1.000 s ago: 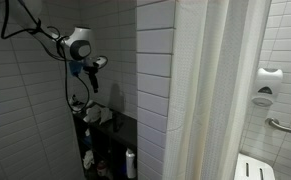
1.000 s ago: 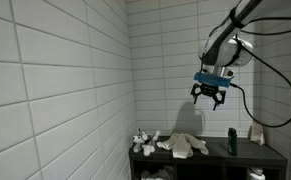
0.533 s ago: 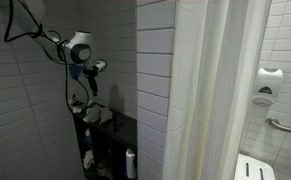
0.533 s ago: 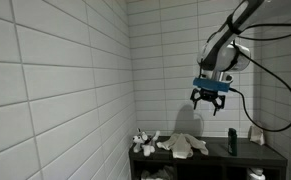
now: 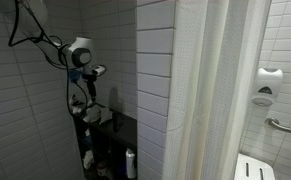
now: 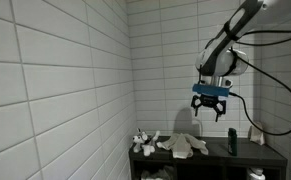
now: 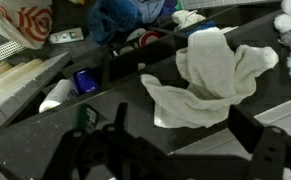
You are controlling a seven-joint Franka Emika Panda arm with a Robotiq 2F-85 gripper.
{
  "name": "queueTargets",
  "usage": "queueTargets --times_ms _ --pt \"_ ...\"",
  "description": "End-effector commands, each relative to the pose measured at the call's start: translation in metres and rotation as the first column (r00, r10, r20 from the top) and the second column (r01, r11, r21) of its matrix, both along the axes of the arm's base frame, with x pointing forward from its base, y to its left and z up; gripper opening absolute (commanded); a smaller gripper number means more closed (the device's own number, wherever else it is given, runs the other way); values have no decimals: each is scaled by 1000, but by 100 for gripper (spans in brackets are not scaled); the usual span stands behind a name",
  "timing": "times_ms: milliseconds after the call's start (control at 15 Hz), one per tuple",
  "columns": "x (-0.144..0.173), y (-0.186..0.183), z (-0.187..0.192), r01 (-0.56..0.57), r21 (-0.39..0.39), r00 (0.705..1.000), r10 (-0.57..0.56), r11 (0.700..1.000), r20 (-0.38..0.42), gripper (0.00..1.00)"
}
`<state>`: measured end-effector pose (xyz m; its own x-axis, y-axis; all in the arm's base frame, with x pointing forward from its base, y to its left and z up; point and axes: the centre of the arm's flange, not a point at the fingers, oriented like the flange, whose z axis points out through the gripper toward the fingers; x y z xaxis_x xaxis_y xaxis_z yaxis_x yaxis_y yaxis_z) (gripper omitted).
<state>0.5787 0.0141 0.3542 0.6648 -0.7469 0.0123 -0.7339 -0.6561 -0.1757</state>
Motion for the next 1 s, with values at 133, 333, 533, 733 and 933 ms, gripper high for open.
queueTargets --times_ms 133,333,533,733,933 --pt "1 5 6 -11 3 1000 11 1000 -2 100" --pt "0 7 11 -15 3 1000 15 1000 0 100" --pt "0 7 11 -15 3 1000 15 1000 -1 100" --pt "0 7 11 -15 3 1000 15 1000 -1 100" --pt "0 7 11 -15 3 1000 15 1000 -1 100"
